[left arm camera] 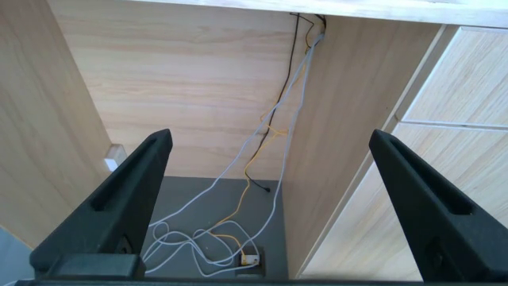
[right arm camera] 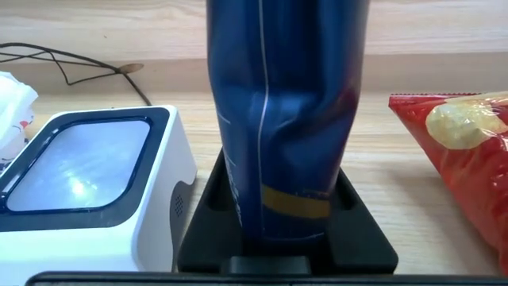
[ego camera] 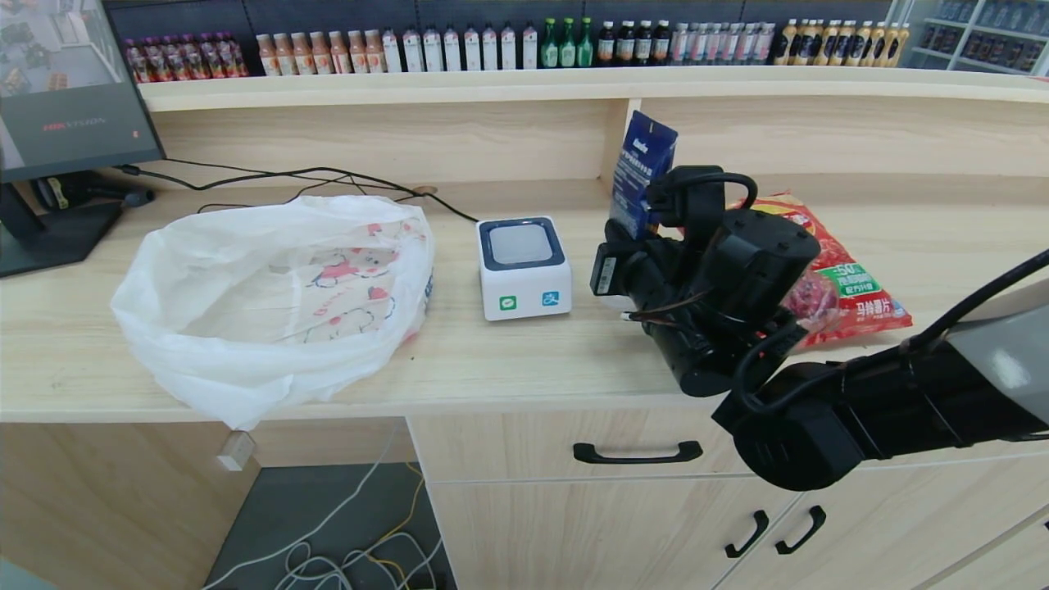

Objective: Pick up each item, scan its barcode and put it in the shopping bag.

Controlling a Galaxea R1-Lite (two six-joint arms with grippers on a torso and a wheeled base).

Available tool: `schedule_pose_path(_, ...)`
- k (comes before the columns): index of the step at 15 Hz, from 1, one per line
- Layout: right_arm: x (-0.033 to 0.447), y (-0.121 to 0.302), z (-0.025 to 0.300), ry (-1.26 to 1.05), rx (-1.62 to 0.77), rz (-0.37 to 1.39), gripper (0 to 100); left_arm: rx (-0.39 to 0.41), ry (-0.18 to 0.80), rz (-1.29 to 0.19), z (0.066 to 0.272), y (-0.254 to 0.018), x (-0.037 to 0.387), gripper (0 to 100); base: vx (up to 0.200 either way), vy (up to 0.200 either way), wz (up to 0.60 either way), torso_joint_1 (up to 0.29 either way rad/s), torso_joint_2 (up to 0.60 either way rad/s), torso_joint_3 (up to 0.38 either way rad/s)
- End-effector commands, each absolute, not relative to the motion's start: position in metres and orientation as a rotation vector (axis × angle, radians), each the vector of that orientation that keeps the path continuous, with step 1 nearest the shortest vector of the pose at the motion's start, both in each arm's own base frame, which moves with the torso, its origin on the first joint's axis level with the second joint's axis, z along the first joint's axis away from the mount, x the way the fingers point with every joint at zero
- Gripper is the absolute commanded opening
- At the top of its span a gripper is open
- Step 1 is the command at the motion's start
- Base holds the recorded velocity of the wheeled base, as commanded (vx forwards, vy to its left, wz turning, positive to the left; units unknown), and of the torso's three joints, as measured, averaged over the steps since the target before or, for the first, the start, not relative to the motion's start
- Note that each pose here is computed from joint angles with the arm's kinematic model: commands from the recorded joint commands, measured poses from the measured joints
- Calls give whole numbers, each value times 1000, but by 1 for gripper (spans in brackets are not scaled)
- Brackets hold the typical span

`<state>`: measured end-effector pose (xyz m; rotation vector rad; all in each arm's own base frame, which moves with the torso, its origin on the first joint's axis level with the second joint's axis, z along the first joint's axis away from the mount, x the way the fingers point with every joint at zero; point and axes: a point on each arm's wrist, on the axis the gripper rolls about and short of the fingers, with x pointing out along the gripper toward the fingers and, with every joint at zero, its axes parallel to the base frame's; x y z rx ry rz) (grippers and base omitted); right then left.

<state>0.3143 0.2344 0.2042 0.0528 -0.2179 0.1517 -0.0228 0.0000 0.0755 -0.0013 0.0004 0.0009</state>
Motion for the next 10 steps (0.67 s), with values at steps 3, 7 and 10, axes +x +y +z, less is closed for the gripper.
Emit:
schedule_pose_path(3, 304, 232, 220, -249, 72, 161, 0, -2, 0, 0, 75, 0, -23, 100, 0, 0, 0, 0, 0, 0)
schedule_pose_path(7, 264, 235, 233, -256, 77, 227, 0, -2, 0, 2, 75, 0, -23, 100, 0, 0, 0, 0, 0, 0)
schedule_pose_path(10, 230, 239, 225, -224, 53, 298, 0, -2, 0, 2, 75, 0, -23, 100, 0, 0, 0, 0, 0, 0)
